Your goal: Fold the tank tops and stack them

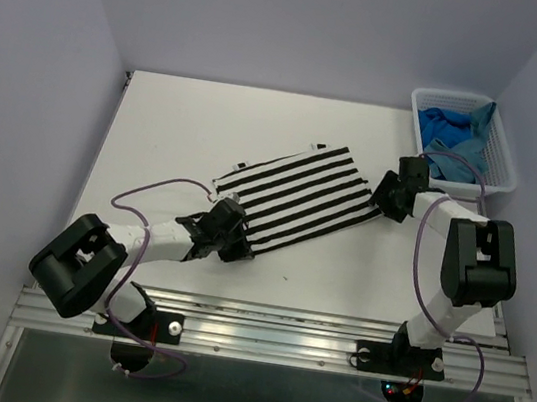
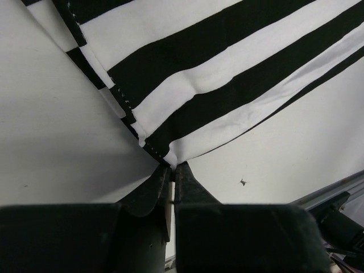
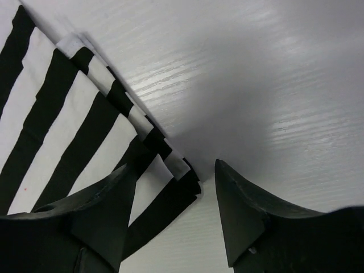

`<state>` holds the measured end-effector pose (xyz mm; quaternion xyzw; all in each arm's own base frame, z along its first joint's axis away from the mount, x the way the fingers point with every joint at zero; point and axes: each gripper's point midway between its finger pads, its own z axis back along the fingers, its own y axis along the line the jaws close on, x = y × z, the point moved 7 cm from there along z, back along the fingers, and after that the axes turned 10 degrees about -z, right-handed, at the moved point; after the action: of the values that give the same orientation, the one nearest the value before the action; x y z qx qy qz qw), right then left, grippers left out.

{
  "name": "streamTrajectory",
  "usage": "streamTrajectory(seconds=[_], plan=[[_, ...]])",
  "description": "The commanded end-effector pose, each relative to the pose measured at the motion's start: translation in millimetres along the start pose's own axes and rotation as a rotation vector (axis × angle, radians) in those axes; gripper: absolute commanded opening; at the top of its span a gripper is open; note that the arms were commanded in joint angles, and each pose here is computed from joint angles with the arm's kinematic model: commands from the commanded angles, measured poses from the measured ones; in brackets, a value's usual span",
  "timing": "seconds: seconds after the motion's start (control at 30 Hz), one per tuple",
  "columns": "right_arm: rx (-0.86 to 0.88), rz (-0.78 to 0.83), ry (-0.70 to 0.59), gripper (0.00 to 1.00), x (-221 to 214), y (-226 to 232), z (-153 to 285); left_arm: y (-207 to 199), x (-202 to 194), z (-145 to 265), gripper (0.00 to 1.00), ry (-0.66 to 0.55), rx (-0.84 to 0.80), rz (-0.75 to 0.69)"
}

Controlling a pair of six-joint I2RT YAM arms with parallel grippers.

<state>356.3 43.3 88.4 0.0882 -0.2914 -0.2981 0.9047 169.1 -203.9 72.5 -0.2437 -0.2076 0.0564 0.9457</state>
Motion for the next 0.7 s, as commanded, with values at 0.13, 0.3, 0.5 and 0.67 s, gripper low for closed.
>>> streamTrajectory(seconds=[0.13,0.3,0.5,0.67], plan=[[0.086,-0.038,0.043,0.38,-3.0,11.0,-1.6,6.5,3.3,-0.4,0.0,0.003,0.094,-0.031],[0.073,-0.049,0.021,0.27,-2.0,8.5,4.1,0.2,9.1,10.6,0.0,-0.021,0.081,-0.037],[0.036,-0.048,-0.058,0.43,8.4,4.5,24.1,-5.5,20.3,30.0,0.0,-0.095,0.072,-0.046],[0.012,-0.043,-0.017,0.44,-5.7,-6.4,26.3,-6.2,21.4,38.0,0.0,-0.12,0.053,-0.051]])
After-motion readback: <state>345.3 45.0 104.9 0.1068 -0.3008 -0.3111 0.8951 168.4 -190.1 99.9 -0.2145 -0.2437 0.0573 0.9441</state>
